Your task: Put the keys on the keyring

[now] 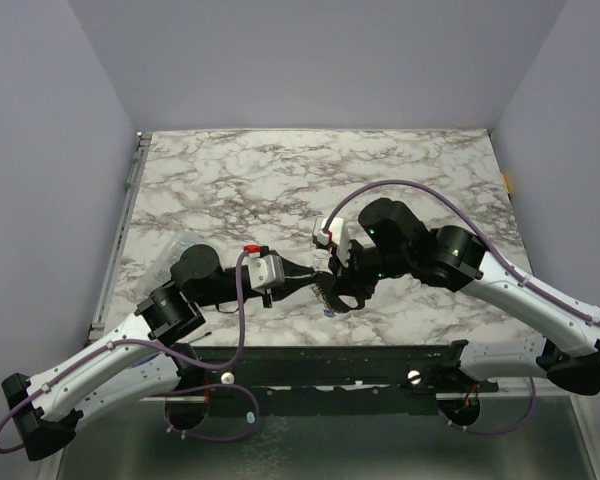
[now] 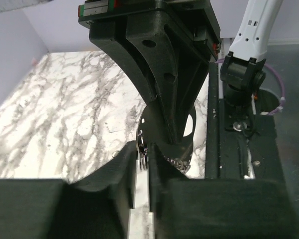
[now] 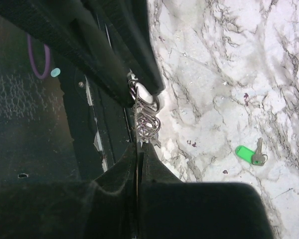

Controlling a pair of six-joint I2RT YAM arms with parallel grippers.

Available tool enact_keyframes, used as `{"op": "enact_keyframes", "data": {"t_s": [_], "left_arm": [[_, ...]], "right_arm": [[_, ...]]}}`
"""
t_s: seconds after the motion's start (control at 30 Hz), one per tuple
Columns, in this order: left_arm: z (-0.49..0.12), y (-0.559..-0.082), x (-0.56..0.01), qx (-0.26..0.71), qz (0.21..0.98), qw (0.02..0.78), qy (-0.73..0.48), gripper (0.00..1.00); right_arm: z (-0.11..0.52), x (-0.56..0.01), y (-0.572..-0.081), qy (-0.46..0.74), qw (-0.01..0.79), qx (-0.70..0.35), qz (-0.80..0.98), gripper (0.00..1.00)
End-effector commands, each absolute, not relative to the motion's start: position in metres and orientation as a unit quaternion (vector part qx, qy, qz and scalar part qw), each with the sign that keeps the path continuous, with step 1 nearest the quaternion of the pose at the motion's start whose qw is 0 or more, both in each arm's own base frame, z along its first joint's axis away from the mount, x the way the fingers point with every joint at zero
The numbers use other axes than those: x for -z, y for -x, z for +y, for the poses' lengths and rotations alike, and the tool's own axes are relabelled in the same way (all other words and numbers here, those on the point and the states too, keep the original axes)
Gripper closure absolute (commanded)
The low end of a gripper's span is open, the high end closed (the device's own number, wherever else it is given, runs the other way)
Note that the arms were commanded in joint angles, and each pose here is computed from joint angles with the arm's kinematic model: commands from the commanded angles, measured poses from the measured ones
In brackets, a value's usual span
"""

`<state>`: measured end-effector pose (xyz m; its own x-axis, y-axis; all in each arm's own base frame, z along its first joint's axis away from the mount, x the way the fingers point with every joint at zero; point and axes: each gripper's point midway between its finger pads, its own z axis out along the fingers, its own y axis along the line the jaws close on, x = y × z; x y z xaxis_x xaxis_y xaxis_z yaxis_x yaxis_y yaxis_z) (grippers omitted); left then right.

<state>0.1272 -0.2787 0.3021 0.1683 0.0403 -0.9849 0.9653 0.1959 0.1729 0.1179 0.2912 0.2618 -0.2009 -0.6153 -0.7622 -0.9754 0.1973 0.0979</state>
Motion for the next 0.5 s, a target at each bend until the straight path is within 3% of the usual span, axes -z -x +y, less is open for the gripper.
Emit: {"op": "enact_keyframes", "data": {"t_s": [0.0,0.17,0.47], "left_arm": [[-0.2763,-0.1309,-0.3202,0.393,0.498,0.606,-0.480,0.66],[-0.2759,-0.1309,-0.3191,0.395,0.500,0.606,-0.476,0.61],[-0.2750,-0.1299,-0.3254,0.400,0.496,0.611,-0.469,0.67]], "right_arm": [[0.2873,-0.2641,-0.1130,0.557,0.298,-0.304,0.713,0.99],[0.2879,-0.2642,-0.1129,0.557,0.299,-0.305,0.712,0.99],[0.2877,-0.2644,-0.1129,0.557,0.299,-0.305,0.713,0.99]]}}
